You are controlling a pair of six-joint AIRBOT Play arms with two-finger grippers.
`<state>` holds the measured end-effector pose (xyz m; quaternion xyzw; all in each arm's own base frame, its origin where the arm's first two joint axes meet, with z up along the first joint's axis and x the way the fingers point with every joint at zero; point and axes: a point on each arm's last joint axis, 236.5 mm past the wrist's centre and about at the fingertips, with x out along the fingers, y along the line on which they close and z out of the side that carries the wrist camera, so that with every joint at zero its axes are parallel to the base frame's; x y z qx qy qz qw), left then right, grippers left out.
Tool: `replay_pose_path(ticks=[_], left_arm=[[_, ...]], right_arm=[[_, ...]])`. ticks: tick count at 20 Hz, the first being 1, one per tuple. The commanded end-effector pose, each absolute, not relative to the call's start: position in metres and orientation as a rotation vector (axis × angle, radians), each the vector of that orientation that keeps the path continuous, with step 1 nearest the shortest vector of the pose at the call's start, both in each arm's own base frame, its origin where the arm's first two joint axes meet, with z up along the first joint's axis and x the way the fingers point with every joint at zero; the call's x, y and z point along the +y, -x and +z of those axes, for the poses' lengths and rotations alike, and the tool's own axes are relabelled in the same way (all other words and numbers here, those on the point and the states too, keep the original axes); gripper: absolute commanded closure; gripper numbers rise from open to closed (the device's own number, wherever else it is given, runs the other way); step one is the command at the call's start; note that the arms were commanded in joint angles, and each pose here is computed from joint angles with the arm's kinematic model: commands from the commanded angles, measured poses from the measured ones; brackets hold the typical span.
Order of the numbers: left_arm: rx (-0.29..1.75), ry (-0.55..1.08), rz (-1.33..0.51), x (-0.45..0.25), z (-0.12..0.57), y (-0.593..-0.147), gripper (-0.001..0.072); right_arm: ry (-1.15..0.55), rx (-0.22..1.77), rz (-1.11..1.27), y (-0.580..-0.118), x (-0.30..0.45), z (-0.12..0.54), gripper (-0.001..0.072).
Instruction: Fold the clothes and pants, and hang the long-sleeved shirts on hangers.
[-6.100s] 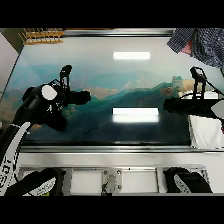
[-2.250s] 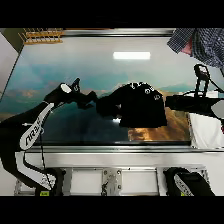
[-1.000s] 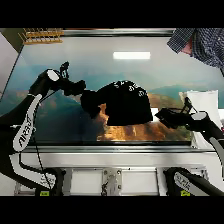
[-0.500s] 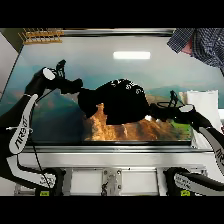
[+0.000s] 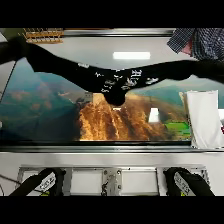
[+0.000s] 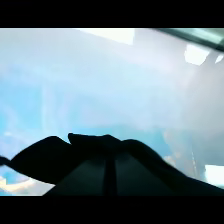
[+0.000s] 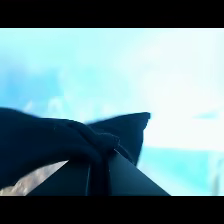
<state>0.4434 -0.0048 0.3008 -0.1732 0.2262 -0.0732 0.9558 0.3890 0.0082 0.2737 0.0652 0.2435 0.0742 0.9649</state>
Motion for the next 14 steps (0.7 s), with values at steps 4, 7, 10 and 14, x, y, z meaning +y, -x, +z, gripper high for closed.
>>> replay_pose_path(ticks=[4, 7, 10, 14], left_arm=[[0.199, 0.232, -0.18, -0.029, 0.419, -0.307, 0.07], [0.19, 0.215, -0.19, -0.038, 0.416, -0.273, 0.07], [0.298, 0.299, -0.178, -0.04, 0.36, -0.268, 0.07], [0.632, 0.459, -0.172, -0.051, 0.227, -0.279, 0.07]], right_arm=[[0.018, 0.194, 0.06, -0.304, 0.0, 0.392, 0.069], [0.0, 0.177, 0.057, -0.296, 0.001, 0.398, 0.069], [-0.045, 0.214, 0.056, -0.31, -0.001, 0.387, 0.069], [-0.155, 0.399, 0.083, -0.368, -0.002, 0.327, 0.069]])
